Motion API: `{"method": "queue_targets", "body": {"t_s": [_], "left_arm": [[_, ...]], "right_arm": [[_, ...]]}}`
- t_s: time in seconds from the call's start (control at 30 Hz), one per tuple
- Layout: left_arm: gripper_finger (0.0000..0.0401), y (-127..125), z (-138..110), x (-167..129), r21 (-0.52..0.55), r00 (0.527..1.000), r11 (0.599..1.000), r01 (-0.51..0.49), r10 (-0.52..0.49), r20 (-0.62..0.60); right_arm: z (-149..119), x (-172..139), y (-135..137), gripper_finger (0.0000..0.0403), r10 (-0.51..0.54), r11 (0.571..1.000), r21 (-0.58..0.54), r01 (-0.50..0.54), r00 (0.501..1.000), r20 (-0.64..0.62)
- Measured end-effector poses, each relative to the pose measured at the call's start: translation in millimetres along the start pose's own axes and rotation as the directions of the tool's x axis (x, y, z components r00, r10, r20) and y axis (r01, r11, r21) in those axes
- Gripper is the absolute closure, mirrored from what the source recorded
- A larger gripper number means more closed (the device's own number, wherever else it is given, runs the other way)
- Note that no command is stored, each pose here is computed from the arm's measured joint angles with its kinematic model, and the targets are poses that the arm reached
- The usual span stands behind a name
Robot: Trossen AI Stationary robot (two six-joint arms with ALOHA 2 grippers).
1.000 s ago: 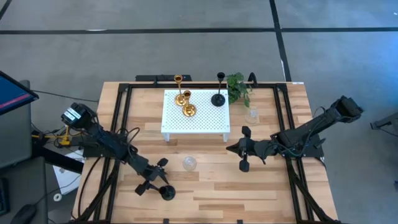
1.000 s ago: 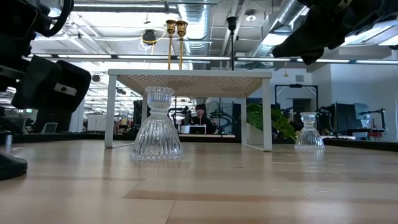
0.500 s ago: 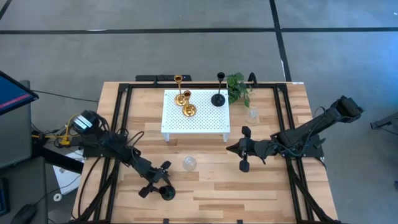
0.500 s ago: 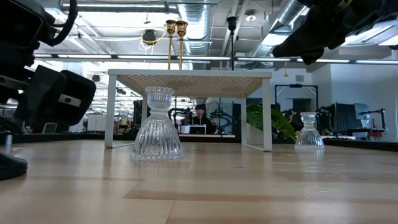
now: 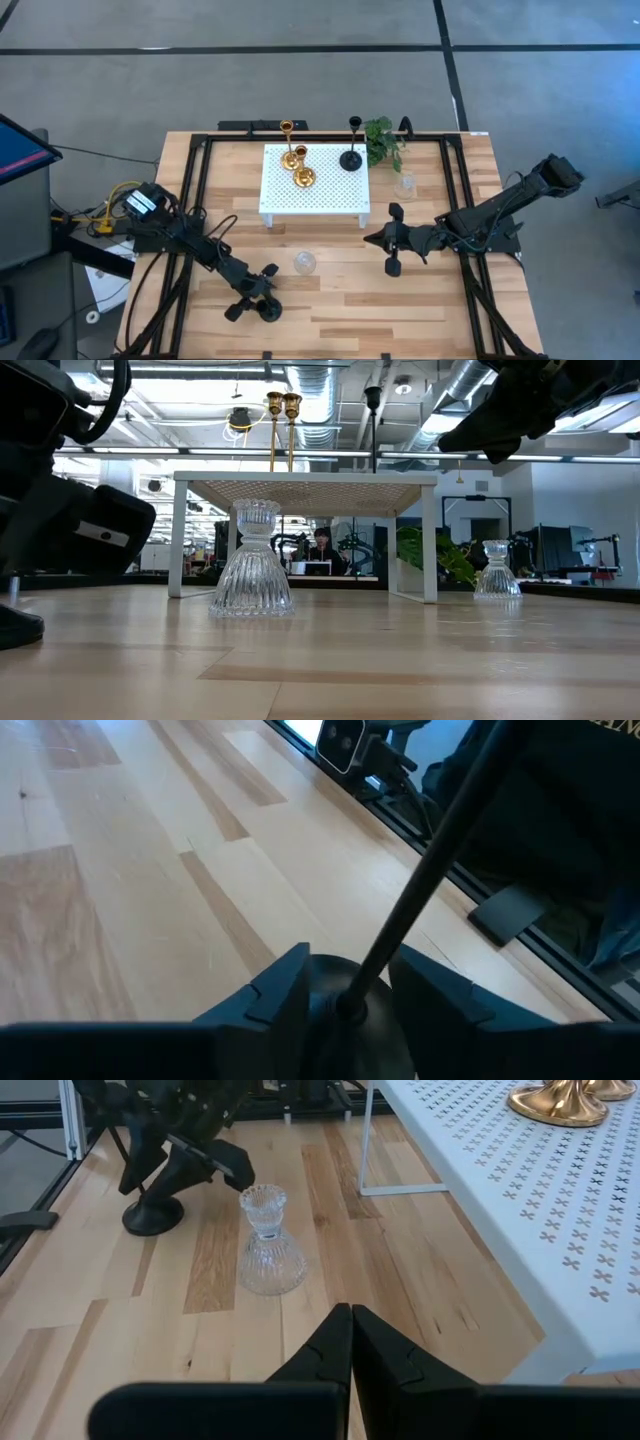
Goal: Pick & Place candle stick holders
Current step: Put the black candle holder on the shelf
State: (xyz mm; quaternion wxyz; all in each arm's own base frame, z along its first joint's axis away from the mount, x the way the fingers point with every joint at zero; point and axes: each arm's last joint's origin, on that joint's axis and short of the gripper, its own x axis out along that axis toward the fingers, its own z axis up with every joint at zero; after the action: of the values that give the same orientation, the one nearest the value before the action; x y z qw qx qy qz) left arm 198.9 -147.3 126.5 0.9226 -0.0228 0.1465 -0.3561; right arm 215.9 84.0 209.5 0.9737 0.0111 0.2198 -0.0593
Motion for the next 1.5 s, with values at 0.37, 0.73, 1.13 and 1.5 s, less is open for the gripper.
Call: {"method": "queue_targets", "body": {"t_s": [0.37, 0.73, 1.13, 1.5], "left_arm": [[0.0377, 0, 2, 0, 0.004, 1.000, 1.000, -0.006, 0.006, 0.013], [0.0384, 1, 16, -10, -0.127, 0.990, 0.984, -0.121, 0.129, 0.054], [0.0387, -2, 49, -42, -0.175, 0.941, 0.943, -0.285, 0.310, 0.138], [0.0387, 0, 70, -51, -0.206, 0.887, 0.892, -0.403, 0.436, 0.153]], "right_arm": [[0, 0, 0, 0.0403, 0.000, 1.000, -0.002, 0.000, 1.000, 0.000], [0, 0, 0, 0.0403, 0.000, 1.000, -0.018, 0.000, 1.000, 0.000], [1, 0, 0, 0.0403, 0.003, 1.000, -0.013, -0.003, 1.000, 0.010], [12, -1, 4, 0.0403, 0.075, 0.997, -0.015, -0.074, 0.992, 0.103]]}}
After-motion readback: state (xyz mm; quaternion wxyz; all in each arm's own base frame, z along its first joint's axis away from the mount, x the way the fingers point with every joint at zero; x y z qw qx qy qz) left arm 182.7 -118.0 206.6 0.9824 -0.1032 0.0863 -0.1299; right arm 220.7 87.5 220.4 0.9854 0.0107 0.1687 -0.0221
